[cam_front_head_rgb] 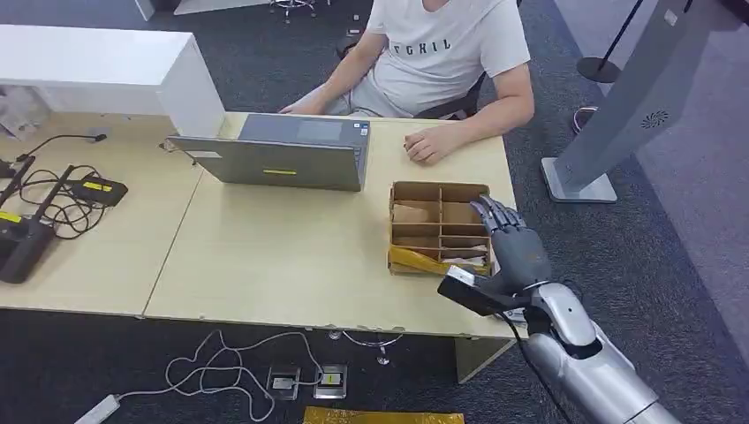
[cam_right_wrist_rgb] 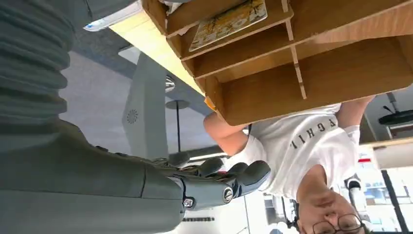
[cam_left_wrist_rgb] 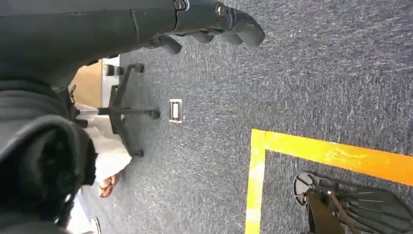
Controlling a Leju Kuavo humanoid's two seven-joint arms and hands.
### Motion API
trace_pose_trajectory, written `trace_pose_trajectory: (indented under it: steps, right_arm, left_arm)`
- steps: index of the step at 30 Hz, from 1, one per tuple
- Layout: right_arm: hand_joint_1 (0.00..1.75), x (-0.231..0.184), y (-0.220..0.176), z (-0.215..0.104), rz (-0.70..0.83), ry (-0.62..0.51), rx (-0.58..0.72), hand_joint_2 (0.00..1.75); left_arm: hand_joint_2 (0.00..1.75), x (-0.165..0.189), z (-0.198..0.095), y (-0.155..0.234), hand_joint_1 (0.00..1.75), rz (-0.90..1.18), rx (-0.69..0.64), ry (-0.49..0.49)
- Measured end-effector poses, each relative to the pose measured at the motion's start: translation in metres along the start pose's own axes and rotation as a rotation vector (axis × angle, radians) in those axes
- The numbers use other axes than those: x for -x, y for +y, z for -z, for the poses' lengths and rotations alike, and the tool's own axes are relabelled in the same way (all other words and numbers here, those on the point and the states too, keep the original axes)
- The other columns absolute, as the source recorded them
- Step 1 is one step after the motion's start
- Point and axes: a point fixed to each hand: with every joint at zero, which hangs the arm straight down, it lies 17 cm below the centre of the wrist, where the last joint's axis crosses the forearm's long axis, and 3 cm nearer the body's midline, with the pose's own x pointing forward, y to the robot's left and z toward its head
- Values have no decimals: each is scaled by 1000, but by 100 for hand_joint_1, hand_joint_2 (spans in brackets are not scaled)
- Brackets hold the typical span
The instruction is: Pass the card to the sensor for recognition and then transmit it.
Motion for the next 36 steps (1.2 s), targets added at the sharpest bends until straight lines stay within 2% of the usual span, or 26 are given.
trace_pose_trajectory:
  steps: [36]
  right_arm:
    - [0, 8, 19, 4, 17, 48, -38, 175]
  left_arm:
    - [0, 0, 0, -1, 0, 25, 4, -6]
